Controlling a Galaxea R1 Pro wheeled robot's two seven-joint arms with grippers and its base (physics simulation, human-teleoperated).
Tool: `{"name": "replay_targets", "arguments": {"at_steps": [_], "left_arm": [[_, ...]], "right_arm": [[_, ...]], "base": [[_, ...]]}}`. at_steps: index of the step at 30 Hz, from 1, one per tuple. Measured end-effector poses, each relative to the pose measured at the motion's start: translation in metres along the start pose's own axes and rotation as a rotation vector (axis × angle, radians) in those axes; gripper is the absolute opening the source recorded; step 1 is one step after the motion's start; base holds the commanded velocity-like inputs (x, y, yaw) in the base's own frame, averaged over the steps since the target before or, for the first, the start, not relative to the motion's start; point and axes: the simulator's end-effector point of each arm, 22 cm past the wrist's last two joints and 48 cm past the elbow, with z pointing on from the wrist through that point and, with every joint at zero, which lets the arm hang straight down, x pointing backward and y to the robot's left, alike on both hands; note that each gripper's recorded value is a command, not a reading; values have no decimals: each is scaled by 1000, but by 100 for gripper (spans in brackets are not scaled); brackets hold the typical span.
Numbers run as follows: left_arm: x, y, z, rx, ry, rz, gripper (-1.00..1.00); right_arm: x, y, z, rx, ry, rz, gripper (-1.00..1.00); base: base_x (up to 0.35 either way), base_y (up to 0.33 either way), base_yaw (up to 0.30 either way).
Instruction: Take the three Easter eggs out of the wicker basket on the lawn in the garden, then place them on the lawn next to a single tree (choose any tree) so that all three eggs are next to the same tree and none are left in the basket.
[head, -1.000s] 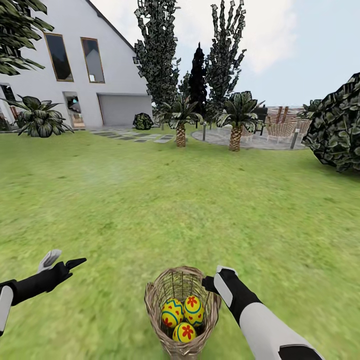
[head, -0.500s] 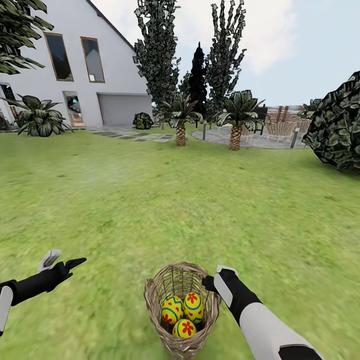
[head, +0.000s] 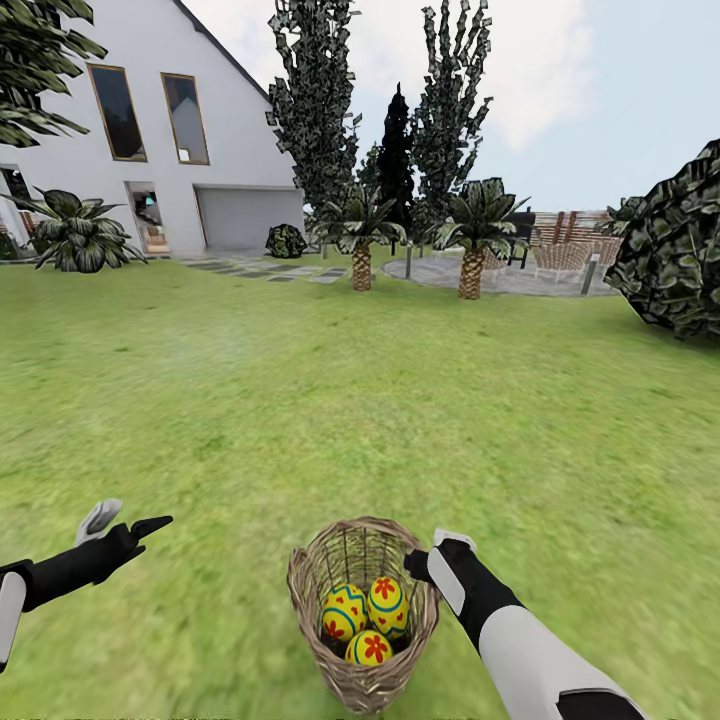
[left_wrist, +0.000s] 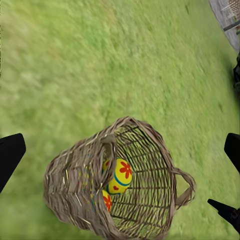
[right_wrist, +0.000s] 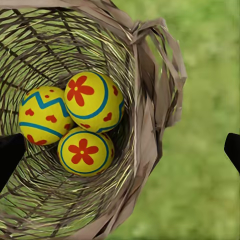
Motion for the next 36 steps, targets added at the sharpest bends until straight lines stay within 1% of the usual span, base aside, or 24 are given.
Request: {"name": "replay_targets", "arguments": {"at_steps": [4, 11, 28, 36], "left_arm": [[5, 6, 3, 0, 0, 0, 100], [5, 6, 3, 2, 0, -1, 100], [5, 6, 3, 1, -1, 0, 100], [5, 6, 3, -1, -1, 1, 100]], "right_arm": [[2, -11, 8, 13, -7, 4, 100], [-1, -22, 9, 26, -12, 8, 100], [-1, -22, 9, 27, -12, 9, 100], [-1, -22, 9, 27, -12, 9, 100]], "base": [[0, 0, 0], [0, 0, 0], [33, -7, 0], [113, 59, 0]]}}
